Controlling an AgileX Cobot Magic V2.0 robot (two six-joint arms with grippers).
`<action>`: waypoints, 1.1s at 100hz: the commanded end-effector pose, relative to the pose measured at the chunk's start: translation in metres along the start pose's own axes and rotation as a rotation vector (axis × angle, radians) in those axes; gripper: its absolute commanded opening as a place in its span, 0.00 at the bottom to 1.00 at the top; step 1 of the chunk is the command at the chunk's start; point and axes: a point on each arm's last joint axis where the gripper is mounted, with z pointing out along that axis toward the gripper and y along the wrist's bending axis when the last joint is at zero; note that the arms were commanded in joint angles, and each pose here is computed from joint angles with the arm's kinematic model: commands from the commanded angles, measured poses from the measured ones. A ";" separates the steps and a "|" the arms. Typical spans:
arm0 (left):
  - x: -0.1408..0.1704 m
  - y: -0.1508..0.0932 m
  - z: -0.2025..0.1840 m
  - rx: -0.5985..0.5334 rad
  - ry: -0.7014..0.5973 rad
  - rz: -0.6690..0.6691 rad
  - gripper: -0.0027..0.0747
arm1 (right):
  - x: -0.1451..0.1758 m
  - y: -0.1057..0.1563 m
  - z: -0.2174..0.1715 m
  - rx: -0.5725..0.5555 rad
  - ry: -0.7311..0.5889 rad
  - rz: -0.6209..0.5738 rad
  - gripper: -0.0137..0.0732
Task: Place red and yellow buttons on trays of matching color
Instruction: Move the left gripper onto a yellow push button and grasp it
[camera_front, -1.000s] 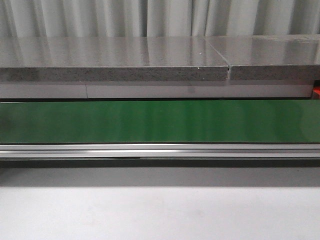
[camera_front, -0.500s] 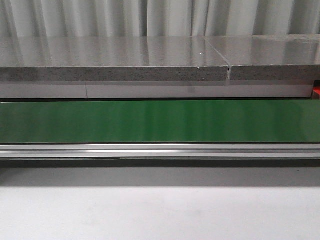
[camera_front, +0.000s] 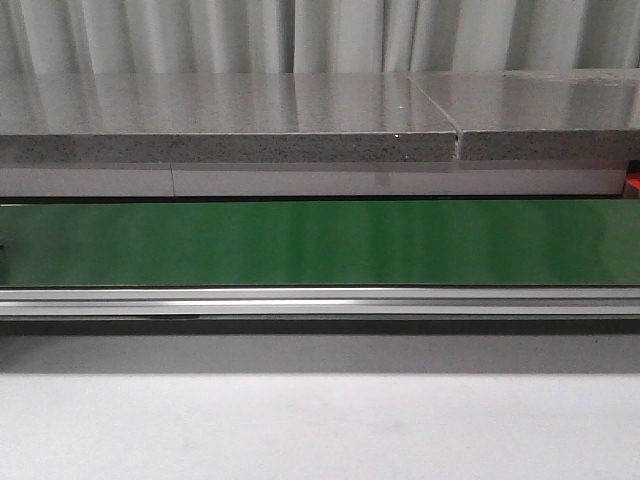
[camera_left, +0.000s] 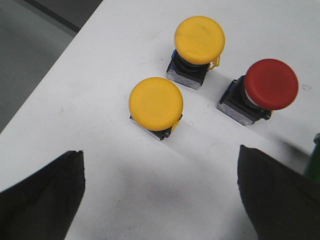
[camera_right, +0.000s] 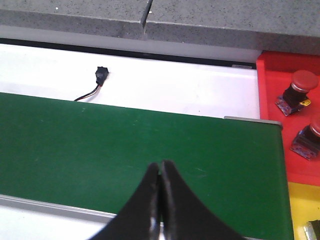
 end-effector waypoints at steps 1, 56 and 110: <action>-0.020 -0.001 -0.010 0.010 -0.122 0.005 0.81 | -0.012 0.000 -0.006 0.016 -0.088 -0.008 0.08; -0.044 -0.004 0.042 0.000 -0.074 0.013 0.81 | -0.012 0.000 -0.006 0.016 -0.088 -0.008 0.08; -0.041 -0.004 0.051 -0.006 -0.043 0.017 0.30 | -0.012 0.000 -0.006 0.016 -0.088 -0.008 0.08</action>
